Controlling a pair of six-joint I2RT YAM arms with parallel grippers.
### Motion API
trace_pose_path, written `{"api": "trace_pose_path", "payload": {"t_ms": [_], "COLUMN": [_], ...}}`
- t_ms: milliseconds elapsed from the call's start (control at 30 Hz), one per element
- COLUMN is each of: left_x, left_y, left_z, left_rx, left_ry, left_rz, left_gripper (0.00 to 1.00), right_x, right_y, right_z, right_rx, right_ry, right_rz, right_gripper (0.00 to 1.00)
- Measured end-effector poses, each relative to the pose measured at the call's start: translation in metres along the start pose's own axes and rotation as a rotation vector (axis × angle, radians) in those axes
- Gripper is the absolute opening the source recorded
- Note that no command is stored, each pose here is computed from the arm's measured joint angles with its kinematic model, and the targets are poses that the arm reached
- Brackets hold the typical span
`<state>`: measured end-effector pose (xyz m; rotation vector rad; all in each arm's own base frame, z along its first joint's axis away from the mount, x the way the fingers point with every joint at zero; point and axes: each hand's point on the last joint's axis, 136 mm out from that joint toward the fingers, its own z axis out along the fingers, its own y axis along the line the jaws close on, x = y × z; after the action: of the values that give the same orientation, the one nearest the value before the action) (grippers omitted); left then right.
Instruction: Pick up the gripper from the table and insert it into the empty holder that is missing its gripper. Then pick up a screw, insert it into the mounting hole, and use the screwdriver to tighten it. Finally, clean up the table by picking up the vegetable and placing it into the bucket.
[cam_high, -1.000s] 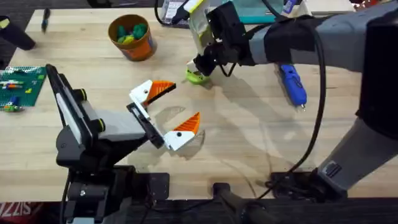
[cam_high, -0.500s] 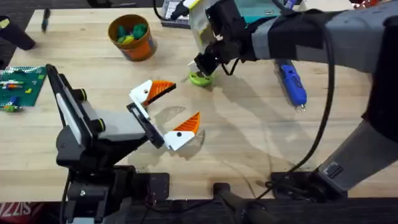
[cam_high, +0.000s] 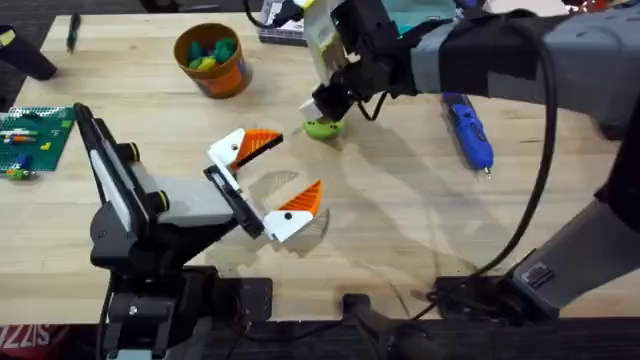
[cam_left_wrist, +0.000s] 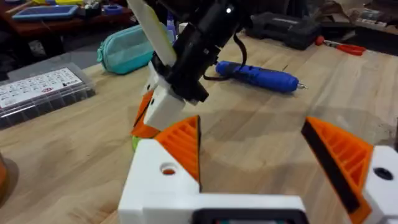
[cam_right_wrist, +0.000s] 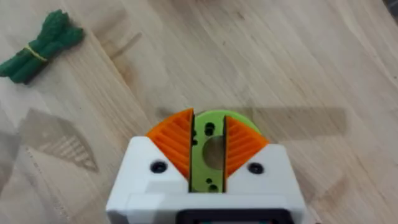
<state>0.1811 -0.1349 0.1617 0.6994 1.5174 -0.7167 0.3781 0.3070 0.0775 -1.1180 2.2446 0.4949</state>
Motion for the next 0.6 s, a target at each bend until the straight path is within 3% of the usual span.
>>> {"api": "trace_pose_path", "payload": {"t_ms": [600], "left_x": [0.0000], "left_y": [0.0000], "left_z": [0.0000], "left_rx": [0.000], "left_ry": [0.000], "left_rz": [0.000], "left_gripper": [0.985], "right_x": [0.0008], "right_y": [0.0046], "right_z": [0.0020], "right_rx": [0.013], "right_ry": [0.012], "right_rz": [-0.011], "right_gripper": [0.225]}}
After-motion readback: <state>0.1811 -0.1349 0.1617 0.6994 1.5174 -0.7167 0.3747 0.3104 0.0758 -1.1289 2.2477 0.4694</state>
